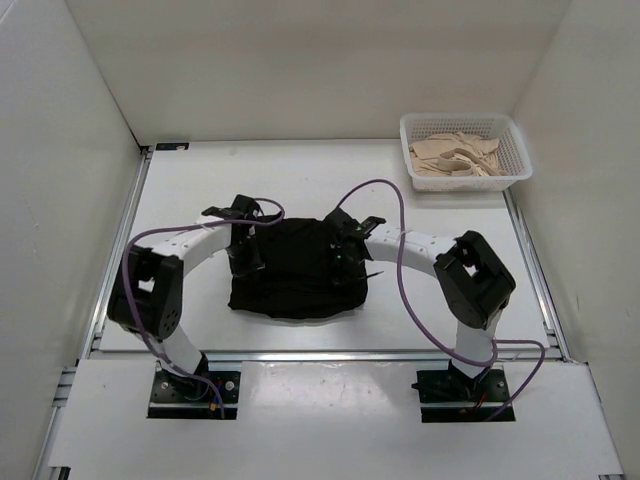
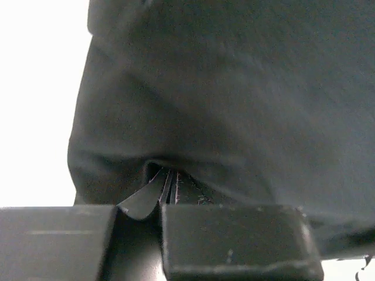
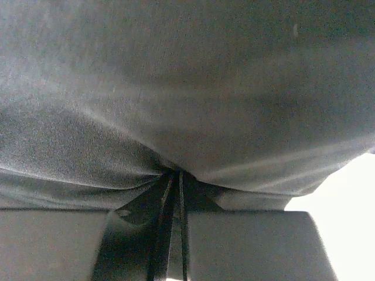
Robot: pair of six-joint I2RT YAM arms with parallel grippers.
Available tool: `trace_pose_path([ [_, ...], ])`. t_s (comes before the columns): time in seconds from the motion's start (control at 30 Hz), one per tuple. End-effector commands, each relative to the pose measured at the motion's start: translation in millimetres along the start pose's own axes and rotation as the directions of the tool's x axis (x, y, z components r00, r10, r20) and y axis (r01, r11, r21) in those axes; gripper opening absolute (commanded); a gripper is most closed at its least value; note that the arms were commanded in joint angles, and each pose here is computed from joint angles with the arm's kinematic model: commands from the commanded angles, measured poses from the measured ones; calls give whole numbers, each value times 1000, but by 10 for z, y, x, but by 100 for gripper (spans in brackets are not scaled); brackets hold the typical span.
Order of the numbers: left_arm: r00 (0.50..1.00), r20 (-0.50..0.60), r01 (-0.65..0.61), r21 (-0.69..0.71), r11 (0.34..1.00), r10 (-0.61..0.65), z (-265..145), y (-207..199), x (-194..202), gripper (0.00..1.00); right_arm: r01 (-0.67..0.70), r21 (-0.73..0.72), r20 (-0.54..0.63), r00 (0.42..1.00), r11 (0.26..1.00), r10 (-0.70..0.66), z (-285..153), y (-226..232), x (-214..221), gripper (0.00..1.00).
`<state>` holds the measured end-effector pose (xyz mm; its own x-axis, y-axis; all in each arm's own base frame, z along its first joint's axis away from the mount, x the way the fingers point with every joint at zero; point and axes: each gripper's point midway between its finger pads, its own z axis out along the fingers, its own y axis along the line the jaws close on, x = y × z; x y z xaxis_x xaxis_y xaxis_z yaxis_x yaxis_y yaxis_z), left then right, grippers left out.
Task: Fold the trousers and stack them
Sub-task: Fold the trousers
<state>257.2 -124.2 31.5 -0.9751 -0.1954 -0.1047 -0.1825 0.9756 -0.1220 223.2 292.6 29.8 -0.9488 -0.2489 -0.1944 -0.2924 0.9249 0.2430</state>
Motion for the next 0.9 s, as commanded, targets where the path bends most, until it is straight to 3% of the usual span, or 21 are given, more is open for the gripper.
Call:
trace_pose_path([
  [0.0, 997, 79, -5, 70, 998, 0, -384, -92, -60, 10, 5, 152, -9, 1000, 988, -4, 17, -316, 115, 9],
  [0.13, 973, 232, -42, 125, 991, 12, -1057, -228, -321, 10, 42, 152, 203, 976, 988, -73, -759, -164, -365, 9],
  [0.27, 959, 284, -46, 133, 990, 7, -1260, -289, -467, 10, 106, 81, 255, 959, 991, -123, -1114, 89, -487, 12],
  [0.33, 959, 283, -46, 133, 990, 7, -1217, -321, -525, 10, 147, 36, 240, 959, 988, -151, -1122, 269, -402, 12],
  [0.47, 984, 176, -11, 105, 994, -7, -752, -247, -349, 10, 181, -15, 164, 971, 983, -176, -718, 461, -87, 12],
  [0.57, 996, 86, 19, 98, 995, -27, -449, -191, -77, 10, 151, -16, 90, 985, 988, -149, -302, 384, 132, 12],
  [0.7, 997, 66, 25, 101, 995, -32, -297, -189, 41, 10, 125, 18, 48, 991, 992, -126, 28, 263, 234, 12],
  [0.77, 997, 69, 23, 118, 993, -31, -361, -217, 42, 10, 136, 30, 29, 990, 990, -137, 22, 247, 247, 10],
  [0.87, 989, 146, -4, 121, 993, -14, -731, -231, -77, 10, 161, 72, 145, 975, 984, -170, -432, 277, -19, 10],
])
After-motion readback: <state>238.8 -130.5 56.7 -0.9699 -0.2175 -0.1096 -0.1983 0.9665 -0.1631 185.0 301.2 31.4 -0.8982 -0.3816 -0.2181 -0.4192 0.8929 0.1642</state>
